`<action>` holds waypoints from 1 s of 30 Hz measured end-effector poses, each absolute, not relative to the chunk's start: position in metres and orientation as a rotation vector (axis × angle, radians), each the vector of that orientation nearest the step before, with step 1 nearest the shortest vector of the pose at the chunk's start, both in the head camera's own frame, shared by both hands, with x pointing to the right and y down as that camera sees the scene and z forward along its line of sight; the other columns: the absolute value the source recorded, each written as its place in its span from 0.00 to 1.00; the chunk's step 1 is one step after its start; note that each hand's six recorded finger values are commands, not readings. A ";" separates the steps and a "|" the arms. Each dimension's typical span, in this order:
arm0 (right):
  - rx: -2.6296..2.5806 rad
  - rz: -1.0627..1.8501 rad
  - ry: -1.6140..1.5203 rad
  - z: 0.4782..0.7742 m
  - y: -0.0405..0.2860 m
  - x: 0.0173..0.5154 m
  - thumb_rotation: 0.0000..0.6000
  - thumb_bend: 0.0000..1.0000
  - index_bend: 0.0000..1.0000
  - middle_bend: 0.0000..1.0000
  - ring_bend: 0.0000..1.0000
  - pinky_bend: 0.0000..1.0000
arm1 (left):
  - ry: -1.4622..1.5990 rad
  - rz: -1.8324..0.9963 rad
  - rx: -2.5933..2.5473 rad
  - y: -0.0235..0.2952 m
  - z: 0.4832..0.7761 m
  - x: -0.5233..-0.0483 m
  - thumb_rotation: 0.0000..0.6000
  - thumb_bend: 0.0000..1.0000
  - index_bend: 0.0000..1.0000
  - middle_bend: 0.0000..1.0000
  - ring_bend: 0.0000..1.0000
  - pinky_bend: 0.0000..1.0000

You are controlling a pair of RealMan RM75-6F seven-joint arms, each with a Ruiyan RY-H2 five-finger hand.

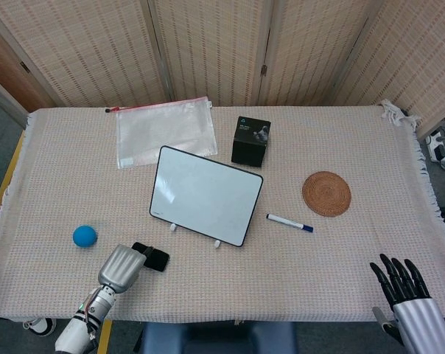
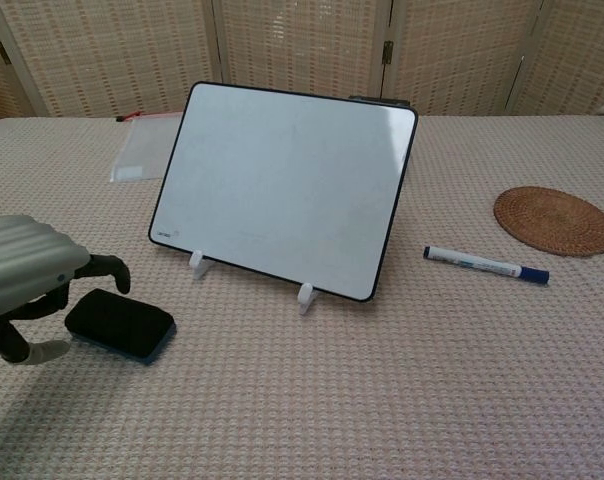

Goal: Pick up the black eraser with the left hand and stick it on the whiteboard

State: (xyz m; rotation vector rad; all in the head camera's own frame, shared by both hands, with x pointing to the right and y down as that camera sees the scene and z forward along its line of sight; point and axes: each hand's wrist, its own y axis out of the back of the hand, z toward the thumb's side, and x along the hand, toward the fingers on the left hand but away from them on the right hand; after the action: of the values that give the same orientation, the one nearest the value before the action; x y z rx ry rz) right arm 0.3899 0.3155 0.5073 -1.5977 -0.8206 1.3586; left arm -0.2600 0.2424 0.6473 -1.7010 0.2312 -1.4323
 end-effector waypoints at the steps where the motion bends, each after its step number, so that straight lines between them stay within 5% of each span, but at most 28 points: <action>1: -1.600 1.358 -0.819 0.507 0.315 0.390 1.00 0.31 0.00 0.00 0.00 0.00 | 0.227 -1.440 -1.697 0.242 0.649 -0.259 1.00 0.34 0.26 1.00 0.93 0.98; 21: -1.605 1.346 -0.829 0.504 0.316 0.391 1.00 0.31 0.00 0.00 0.00 0.00 | 0.189 -1.562 -1.680 0.229 0.675 -0.250 1.00 0.34 0.29 1.00 0.92 0.98; 30: -1.607 1.343 -0.833 0.503 0.317 0.391 1.00 0.31 0.00 0.00 0.00 0.00 | 0.198 -1.577 -1.687 0.226 0.684 -0.252 1.00 0.34 0.44 1.00 0.93 0.98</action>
State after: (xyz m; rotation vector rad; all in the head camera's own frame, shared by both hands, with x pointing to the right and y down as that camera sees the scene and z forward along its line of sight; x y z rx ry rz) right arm 0.3911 0.3167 0.5033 -1.6069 -0.8330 1.3427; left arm -0.2524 0.2259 0.6841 -1.6874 0.1981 -1.5773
